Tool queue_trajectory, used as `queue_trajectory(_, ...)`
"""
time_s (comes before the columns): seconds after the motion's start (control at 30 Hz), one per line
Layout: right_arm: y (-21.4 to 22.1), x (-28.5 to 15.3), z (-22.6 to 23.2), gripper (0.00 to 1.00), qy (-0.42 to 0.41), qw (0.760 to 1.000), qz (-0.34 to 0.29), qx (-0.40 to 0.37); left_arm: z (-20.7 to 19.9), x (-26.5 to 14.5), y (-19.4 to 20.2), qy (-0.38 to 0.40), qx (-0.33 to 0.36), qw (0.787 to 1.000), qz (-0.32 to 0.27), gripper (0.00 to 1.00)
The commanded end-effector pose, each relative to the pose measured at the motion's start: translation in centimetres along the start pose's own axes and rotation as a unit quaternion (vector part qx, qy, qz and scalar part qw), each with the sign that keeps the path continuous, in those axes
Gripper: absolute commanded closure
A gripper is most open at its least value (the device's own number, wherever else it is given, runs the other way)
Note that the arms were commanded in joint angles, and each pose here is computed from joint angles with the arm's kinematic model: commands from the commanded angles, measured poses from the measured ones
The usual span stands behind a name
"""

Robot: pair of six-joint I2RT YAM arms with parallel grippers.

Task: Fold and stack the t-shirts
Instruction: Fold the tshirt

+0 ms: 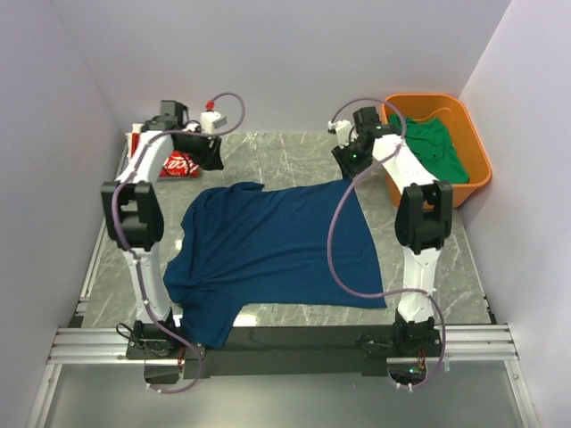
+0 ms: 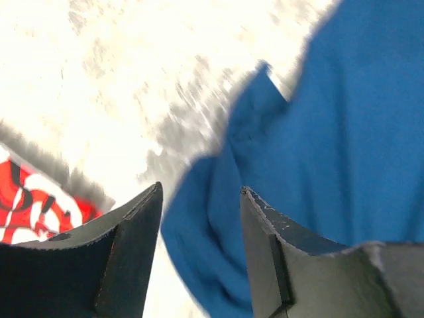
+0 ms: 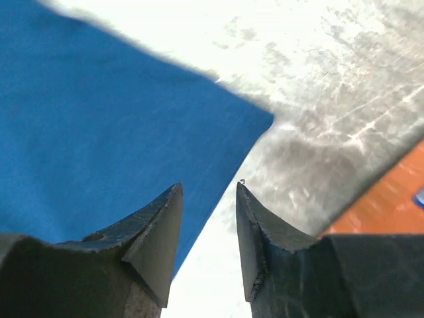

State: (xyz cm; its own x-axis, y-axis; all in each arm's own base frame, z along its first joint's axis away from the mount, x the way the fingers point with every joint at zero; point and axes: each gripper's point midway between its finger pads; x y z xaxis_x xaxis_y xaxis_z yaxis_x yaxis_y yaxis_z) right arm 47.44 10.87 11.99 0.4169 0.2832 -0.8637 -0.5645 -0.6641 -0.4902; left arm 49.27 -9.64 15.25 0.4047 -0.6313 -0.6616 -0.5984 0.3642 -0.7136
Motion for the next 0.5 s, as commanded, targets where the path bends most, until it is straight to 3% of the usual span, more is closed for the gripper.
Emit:
queue_trajectory(0.0,0.2,3.1,-2.7,0.53,0.052,0.998,0.016,0.036,1.1,3.9,-2.9,-0.031,-0.025,0.999,-0.032,0.44)
queue_trajectory(0.17,0.8,6.0,-4.8,0.46,0.090,0.994,0.026,0.048,1.2,7.2,-3.6,-0.049,-0.032,0.997,-0.045,0.42)
queue_trajectory(0.47,1.9,7.2,-4.8,0.37,0.089,0.994,0.038,0.044,-1.4,11.9,0.2,-0.011,-0.017,1.000,0.017,0.39)
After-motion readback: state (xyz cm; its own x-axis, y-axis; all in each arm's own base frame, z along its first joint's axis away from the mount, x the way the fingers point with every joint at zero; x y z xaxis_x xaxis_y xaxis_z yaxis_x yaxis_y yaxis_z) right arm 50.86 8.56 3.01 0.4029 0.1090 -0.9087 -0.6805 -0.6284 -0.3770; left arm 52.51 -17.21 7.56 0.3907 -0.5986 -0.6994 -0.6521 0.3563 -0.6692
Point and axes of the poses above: each gripper's point midway between its finger pads, its own x axis out along the fingers, its own z axis along the line the jaws close on, y = z × x, and after that the axes turned 8 degrees about -x, right-handed
